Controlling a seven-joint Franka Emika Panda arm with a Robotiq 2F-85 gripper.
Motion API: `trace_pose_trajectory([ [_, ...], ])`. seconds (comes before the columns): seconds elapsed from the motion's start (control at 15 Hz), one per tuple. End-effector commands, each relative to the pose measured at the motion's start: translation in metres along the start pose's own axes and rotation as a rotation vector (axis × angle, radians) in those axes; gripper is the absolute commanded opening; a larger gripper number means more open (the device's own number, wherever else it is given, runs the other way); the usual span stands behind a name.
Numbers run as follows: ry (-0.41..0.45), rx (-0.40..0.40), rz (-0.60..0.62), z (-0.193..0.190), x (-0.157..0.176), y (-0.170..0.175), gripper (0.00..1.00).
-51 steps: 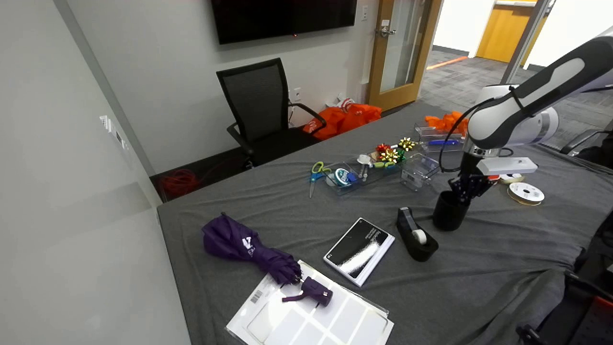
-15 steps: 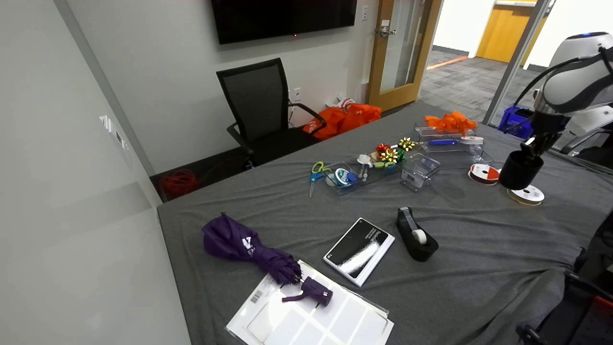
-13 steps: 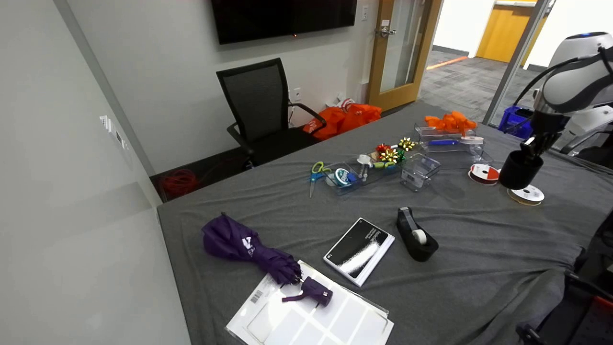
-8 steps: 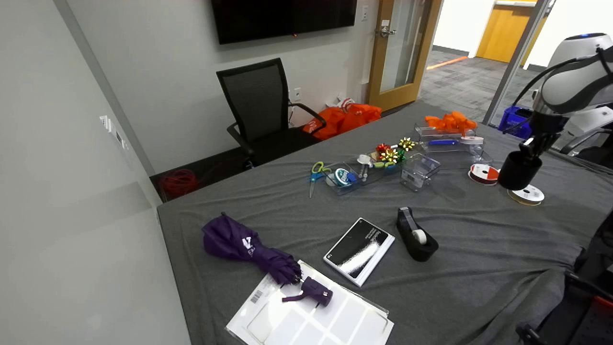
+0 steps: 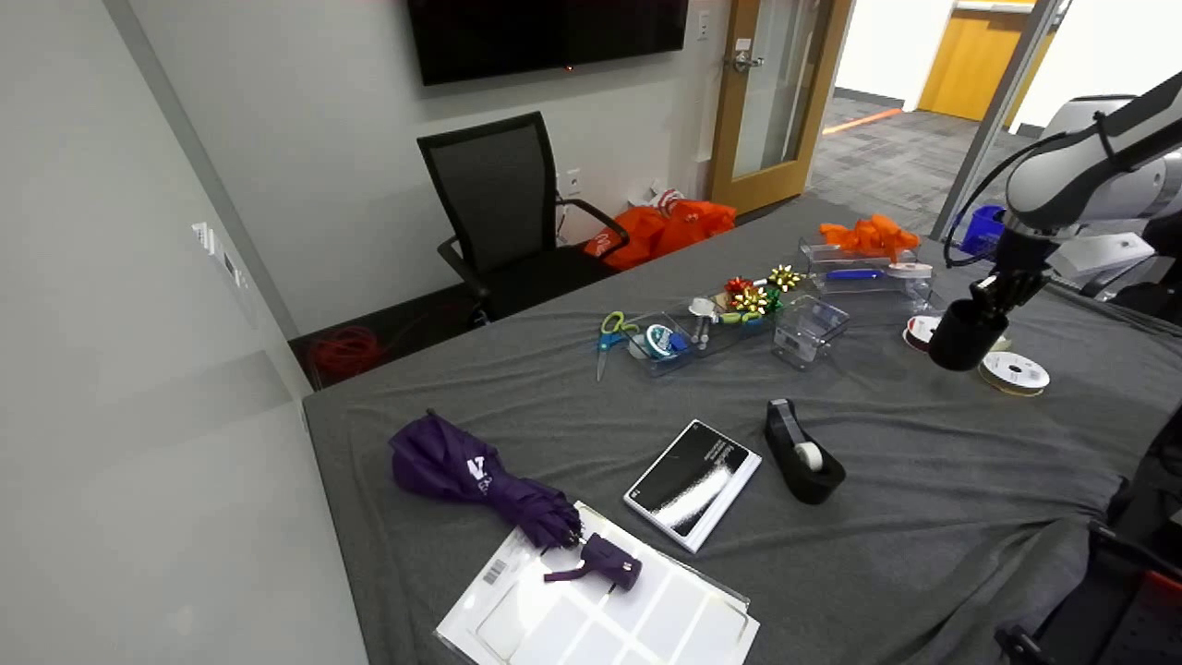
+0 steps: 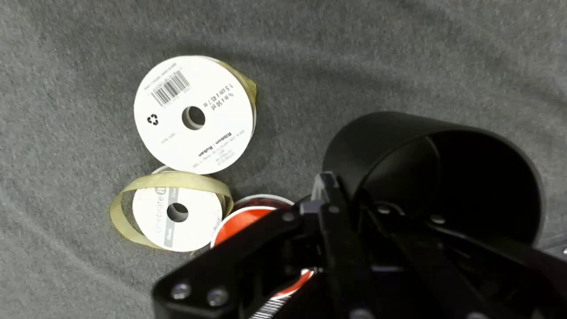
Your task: Move the black cup to the right, unstack the two clear cases and the stack them up again
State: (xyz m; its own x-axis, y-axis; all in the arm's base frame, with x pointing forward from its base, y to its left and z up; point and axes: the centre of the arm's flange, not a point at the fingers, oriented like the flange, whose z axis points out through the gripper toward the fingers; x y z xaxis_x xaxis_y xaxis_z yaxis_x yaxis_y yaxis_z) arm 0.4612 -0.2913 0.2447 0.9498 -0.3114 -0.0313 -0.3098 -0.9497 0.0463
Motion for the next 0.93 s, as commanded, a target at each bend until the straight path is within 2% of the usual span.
trace_pose_trajectory([
  [0.0, 0.026, -0.005, 0.037, 0.014, 0.027, 0.022, 0.02],
  [0.4, 0.005, -0.012, 0.048, 0.036, 0.040, 0.042, 0.02],
  [0.87, -0.037, 0.009, 0.018, 0.049, 0.038, 0.049, 0.02],
])
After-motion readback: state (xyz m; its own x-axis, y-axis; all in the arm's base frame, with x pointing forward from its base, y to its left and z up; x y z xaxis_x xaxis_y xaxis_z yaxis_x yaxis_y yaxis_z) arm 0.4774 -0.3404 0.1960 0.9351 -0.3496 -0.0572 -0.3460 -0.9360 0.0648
